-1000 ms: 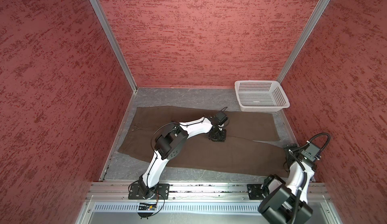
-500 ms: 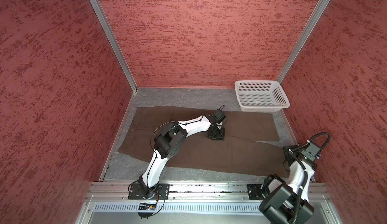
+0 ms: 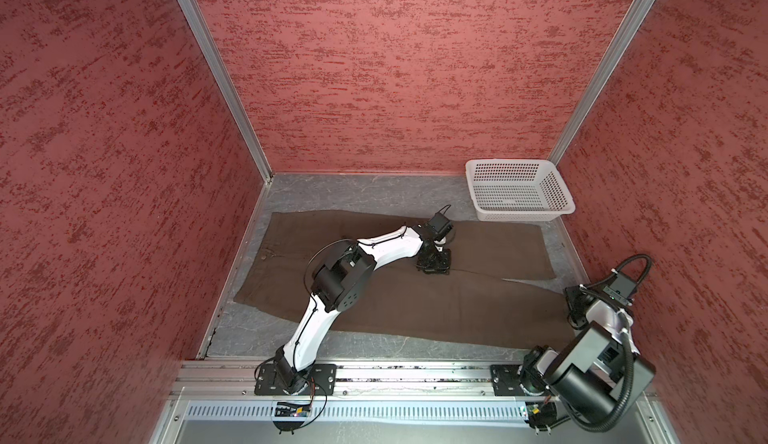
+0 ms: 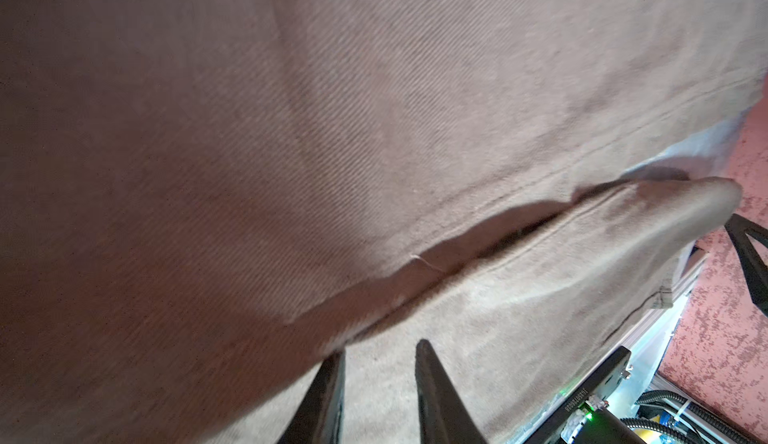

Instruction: Fold and stack the trousers

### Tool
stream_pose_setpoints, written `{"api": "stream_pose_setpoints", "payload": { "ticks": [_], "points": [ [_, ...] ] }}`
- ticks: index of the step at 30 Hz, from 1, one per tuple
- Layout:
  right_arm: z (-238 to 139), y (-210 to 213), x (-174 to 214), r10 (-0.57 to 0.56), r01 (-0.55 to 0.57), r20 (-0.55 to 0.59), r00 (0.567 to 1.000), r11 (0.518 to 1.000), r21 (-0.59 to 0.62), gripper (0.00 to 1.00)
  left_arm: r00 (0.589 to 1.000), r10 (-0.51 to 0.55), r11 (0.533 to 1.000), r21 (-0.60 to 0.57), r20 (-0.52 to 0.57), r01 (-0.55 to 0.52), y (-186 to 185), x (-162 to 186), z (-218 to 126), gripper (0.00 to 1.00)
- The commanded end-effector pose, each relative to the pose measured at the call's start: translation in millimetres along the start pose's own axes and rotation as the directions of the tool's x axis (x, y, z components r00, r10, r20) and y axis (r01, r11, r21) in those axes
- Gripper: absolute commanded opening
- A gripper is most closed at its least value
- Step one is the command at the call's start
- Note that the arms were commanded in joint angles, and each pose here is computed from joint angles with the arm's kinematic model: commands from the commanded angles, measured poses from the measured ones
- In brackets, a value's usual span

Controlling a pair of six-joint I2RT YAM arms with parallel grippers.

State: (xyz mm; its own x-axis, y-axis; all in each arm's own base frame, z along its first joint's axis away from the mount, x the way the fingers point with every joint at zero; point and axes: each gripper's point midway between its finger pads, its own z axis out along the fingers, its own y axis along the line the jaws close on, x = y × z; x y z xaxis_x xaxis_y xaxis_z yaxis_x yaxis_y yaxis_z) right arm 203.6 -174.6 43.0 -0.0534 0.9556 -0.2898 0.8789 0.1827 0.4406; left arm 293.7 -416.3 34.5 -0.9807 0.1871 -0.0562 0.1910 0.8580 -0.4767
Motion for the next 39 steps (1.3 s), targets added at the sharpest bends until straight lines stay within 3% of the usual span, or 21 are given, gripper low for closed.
{"api": "stream_pose_setpoints", "payload": {
  "ticks": [1, 7, 8, 11, 12, 17, 21, 25, 29, 30, 32, 34, 36, 39],
  "points": [
    [10, 7, -4, -0.030, 0.030, 0.008, 1.000, 0.999, -0.035, 0.46, 1.000, 0.002, 1.000, -0.003, -0.027, -0.002, -3, 3, 4, 0.31],
    [21, 24, 12, -0.114, 0.108, -0.067, 0.991, 0.991, -0.082, 0.47, 0.999, -0.008, 1.000, -0.004, -0.033, 0.008, -1, 4, 8, 0.31],
    [23, 27, 17, -0.123, 0.115, -0.086, 0.989, 0.989, -0.094, 0.43, 0.999, -0.009, 1.000, 0.001, -0.035, 0.009, -2, 3, 8, 0.31],
    [27, 33, 27, -0.152, 0.139, -0.115, 0.982, 0.984, -0.113, 0.04, 0.999, -0.007, 1.000, -0.001, -0.035, 0.007, -2, 4, 9, 0.31],
    [27, 34, 30, -0.157, 0.143, -0.121, 0.980, 0.983, -0.117, 0.00, 0.999, -0.007, 1.000, -0.003, -0.037, 0.007, -2, 5, 9, 0.31],
    [8, 35, 22, -0.146, 0.139, -0.050, 0.988, 0.984, -0.112, 0.00, 0.999, -0.009, 1.000, -0.013, -0.033, 0.008, 3, 9, 7, 0.31],
    [-40, 44, -7, -0.134, 0.147, 0.132, 0.982, 0.984, -0.095, 0.00, 0.999, -0.013, 1.000, -0.012, -0.030, 0.013, 5, 10, 5, 0.31],
    [-100, 47, -34, -0.113, 0.145, 0.332, 0.936, 0.987, -0.073, 0.00, 0.999, -0.017, 1.000, -0.010, -0.031, 0.017, 7, 13, 6, 0.31],
    [-107, 35, -32, -0.094, 0.113, 0.347, 0.933, 0.993, -0.035, 0.00, 0.999, -0.013, 1.000, -0.008, -0.032, 0.013, 7, 15, 5, 0.31],
    [-98, 31, -28, -0.092, 0.109, 0.329, 0.940, 0.993, -0.033, 0.07, 0.999, -0.010, 1.000, -0.010, -0.030, 0.010, 7, 16, 4, 0.31],
    [-77, 26, -16, -0.087, 0.099, 0.259, 0.962, 0.995, -0.032, 0.49, 0.999, -0.011, 1.000, -0.017, -0.030, 0.010, 9, 17, 3, 0.31],
    [-56, 19, -3, -0.079, 0.082, 0.170, 0.982, 0.997, -0.011, 0.83, 1.000, -0.011, 1.000, -0.019, -0.025, 0.011, 11, 19, 1, 0.31],
    [-42, 16, 5, -0.078, 0.078, 0.105, 0.991, 0.997, 0.004, 0.93, 1.000, -0.015, 1.000, -0.022, -0.022, 0.014, 13, 20, 0, 0.31],
    [-41, 20, 6, -0.075, 0.077, 0.095, 0.993, 0.997, -0.019, 0.94, 1.000, -0.021, 0.999, -0.026, -0.020, 0.020, 14, 21, -2, 0.31]
  ]
}}
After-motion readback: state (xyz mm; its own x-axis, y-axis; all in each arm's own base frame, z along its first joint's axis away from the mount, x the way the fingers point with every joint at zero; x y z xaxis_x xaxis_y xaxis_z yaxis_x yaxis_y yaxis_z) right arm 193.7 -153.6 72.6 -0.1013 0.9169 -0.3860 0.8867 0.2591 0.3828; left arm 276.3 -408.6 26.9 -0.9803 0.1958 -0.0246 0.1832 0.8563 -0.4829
